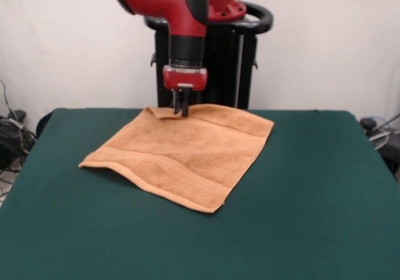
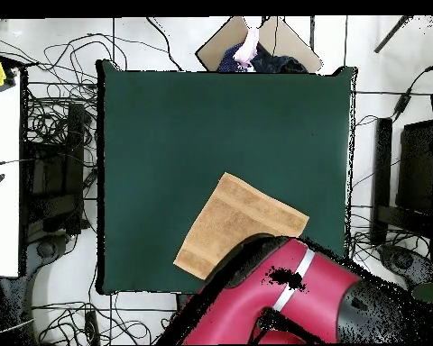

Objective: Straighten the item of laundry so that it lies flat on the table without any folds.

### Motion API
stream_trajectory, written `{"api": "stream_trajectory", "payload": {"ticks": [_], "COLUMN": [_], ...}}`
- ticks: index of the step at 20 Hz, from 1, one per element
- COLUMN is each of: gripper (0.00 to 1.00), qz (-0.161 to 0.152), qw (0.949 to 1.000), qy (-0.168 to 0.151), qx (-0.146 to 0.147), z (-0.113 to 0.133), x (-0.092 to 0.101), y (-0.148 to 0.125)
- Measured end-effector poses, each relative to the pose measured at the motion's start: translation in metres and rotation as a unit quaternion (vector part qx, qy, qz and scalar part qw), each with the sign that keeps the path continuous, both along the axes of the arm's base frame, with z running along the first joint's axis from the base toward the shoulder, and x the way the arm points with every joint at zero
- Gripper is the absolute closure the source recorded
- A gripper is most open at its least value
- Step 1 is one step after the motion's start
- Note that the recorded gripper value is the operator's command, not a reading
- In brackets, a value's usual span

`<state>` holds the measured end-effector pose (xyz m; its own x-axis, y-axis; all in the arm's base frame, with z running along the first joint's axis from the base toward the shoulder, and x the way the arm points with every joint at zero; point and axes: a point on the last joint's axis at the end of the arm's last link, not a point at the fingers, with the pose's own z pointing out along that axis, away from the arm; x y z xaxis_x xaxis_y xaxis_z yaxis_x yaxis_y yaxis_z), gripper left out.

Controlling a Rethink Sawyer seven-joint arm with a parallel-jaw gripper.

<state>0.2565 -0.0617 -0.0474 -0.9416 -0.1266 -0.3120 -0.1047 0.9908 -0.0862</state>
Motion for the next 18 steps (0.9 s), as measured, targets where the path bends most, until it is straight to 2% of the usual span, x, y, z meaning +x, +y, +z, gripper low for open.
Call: {"api": "stream_trajectory", "payload": {"ticks": [3, 6, 8, 10, 11, 12, 13, 17, 18], "gripper": [1.00, 1.00, 1.00, 1.00, 1.00, 1.00, 0.00, 0.00, 0.00], "qz": [-0.002, -0.007, -0.011, -0.015, -0.017, -0.018, -0.017, -0.014, -0.013], "qw": [1.0000, 0.9998, 0.9988, 0.9959, 0.9935, 0.9886, 0.9804, 0.9768, 0.9785], "qy": [0.000, -0.016, -0.042, -0.083, -0.106, -0.142, -0.187, -0.204, -0.197], "qx": [-0.005, -0.013, -0.022, -0.033, -0.039, -0.047, -0.058, -0.062, -0.062], "z": [0.001, 0.001, 0.002, 0.002, 0.003, 0.004, 0.005, 0.004, 0.000], "x": [-0.002, -0.003, 0.001, 0.010, 0.016, 0.025, 0.038, 0.044, 0.045], "y": [0.000, -0.002, -0.004, -0.006, -0.008, -0.010, -0.015, -0.018, -0.020]}}
